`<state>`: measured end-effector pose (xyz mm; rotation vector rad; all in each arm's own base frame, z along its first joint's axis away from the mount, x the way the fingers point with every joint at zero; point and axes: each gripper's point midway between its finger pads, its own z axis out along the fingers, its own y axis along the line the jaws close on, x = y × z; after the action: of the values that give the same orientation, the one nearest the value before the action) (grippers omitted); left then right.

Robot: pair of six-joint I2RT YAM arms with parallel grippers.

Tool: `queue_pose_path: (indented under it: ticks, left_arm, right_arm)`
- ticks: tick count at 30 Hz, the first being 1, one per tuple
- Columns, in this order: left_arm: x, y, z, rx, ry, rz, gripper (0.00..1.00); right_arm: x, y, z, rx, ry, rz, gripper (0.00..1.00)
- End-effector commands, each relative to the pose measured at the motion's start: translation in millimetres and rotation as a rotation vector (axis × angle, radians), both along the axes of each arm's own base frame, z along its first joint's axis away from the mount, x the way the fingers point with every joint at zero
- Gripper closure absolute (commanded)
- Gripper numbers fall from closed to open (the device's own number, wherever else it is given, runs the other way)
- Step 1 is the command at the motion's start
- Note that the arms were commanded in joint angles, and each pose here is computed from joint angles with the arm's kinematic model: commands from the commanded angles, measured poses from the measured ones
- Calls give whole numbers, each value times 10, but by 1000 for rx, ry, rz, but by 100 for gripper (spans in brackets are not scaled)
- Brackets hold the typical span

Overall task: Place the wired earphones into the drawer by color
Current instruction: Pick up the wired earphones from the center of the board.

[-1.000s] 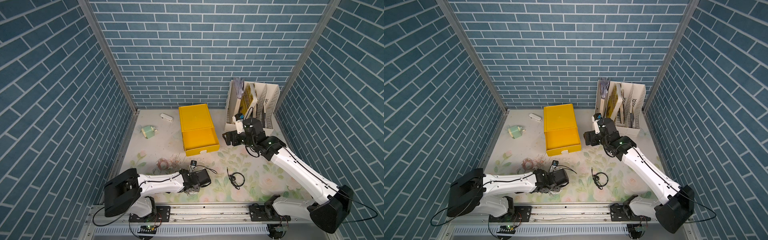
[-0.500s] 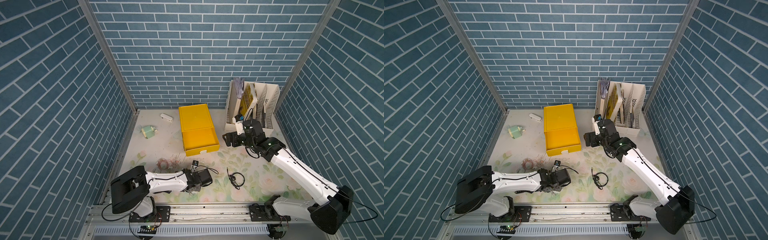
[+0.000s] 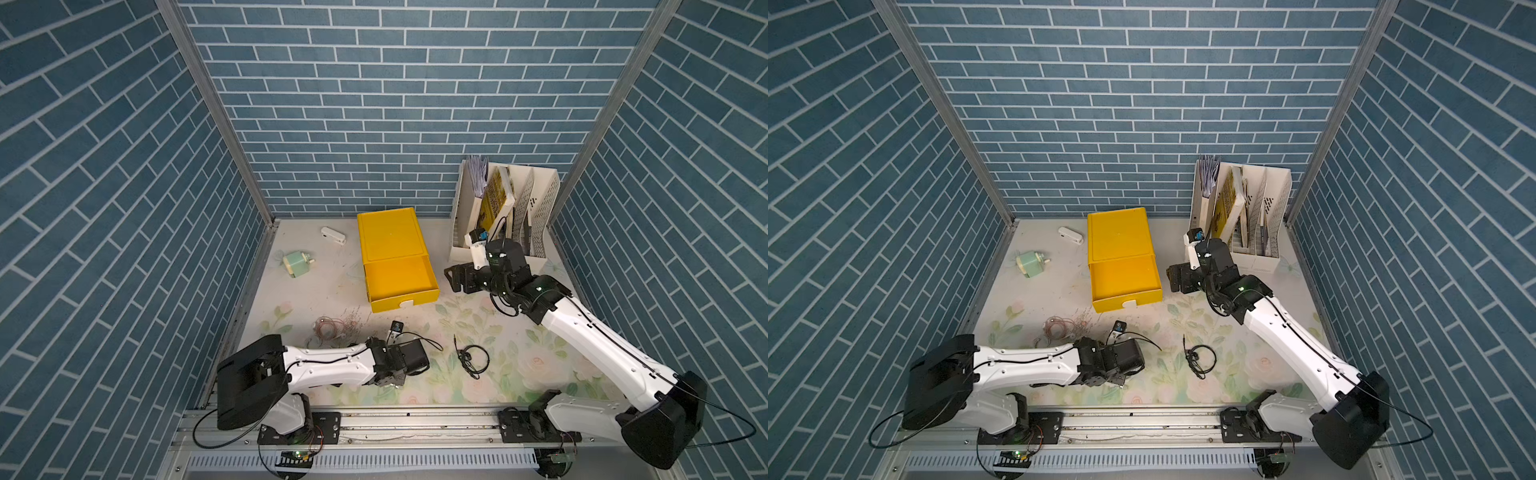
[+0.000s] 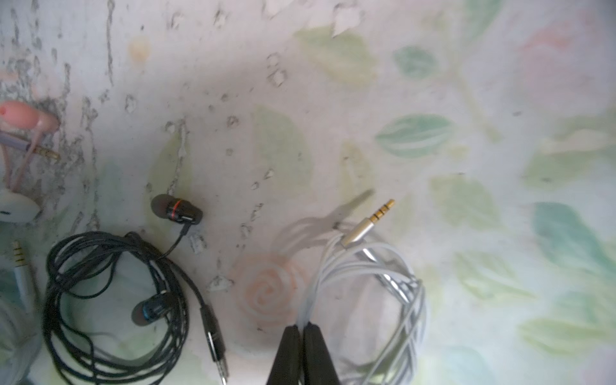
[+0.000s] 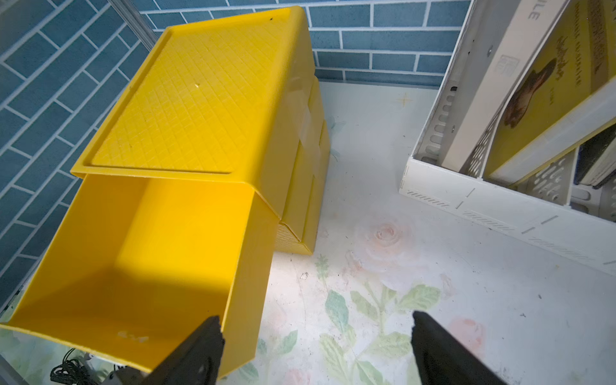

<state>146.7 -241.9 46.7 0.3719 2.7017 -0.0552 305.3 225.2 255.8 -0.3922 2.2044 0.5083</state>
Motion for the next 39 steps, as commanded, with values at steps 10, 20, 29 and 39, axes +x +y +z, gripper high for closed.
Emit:
queue_pose_path:
  ticks: [10,20,29,39]
  left_arm:
    - [-111,-132,940,-238,-70,-4,100]
    - [-75,-162,1784,-486,-174,6,99]
    - [-34,-147,2020,-536,-216,15,99]
    - [-16,-150,2053,-544,-228,22,99]
  right_arm:
    - [-113,35,332,83,-46,36,8]
    - [-696,187,345,242,-3,312,7]
    - [-1254,375,105,474,106,546,10]
    - [-1511,590,-200,530,179,640,10]
